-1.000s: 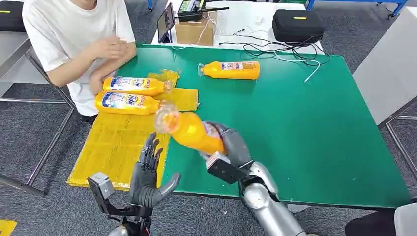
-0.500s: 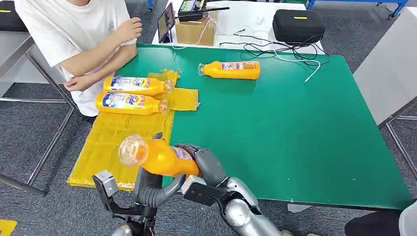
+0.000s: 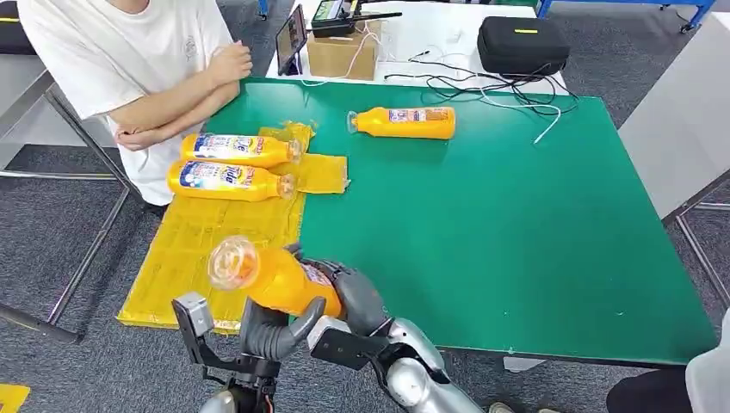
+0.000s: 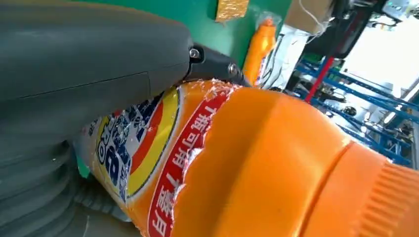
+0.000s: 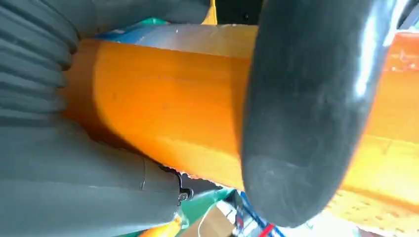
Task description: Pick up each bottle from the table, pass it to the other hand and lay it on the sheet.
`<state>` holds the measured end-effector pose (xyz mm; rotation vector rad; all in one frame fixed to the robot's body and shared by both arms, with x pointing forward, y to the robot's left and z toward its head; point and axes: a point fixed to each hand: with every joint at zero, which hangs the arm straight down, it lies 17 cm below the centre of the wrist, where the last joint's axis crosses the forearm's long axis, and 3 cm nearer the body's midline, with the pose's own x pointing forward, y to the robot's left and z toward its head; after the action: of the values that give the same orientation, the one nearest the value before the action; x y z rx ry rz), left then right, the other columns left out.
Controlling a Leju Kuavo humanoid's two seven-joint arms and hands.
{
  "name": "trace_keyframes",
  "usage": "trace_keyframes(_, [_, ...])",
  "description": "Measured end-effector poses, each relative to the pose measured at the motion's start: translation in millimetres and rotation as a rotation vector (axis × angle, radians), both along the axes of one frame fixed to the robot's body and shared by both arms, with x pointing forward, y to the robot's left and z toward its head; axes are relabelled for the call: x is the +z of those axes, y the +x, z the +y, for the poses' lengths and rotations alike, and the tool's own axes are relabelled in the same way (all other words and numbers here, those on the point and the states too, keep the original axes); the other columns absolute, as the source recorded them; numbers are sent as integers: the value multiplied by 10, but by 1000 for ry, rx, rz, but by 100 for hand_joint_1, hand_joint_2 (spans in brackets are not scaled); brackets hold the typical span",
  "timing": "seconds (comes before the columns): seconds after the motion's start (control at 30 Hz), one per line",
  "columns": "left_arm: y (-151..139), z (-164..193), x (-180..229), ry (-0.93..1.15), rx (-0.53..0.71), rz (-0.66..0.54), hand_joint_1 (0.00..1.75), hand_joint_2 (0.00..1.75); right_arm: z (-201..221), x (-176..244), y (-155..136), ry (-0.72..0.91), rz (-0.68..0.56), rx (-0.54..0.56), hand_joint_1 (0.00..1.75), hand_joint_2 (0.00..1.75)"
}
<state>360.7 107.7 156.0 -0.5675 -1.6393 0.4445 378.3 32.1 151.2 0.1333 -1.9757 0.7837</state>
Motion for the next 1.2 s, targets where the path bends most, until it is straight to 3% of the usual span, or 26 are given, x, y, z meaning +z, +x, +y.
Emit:
trace_keyframes(0.13, [34, 15, -28, -32, -2, 28, 175, 175, -45, 39, 19, 26, -15, -31, 0, 0])
trace_keyframes(0.33, [106, 167, -64, 48, 124, 59, 175, 175, -140, 134, -1, 95, -58, -97, 0, 0])
trace_keyframes(0.5, [246, 397, -134, 275, 253, 28, 175, 175, -217, 198, -30, 99, -129, -154, 0, 0])
trace_keyframes(0.7, [431, 723, -130, 776, 450, -84, 175, 175, -259, 221, -29, 76, -173, -180, 0, 0])
trace_keyframes(0.9, [730, 918, -140, 1166, 510, -116, 175, 175, -298, 127, -6, 73, -138, -186, 0, 0])
trace_keyframes(1.03, [997, 1078, -300, 1393, 490, -56, 175, 175, -299, 85, 2, 85, -108, -185, 0, 0])
trace_keyframes(1.2, [1123, 1219, -335, 1447, 497, -29, 175, 175, -317, 79, 23, 91, -99, -191, 0, 0])
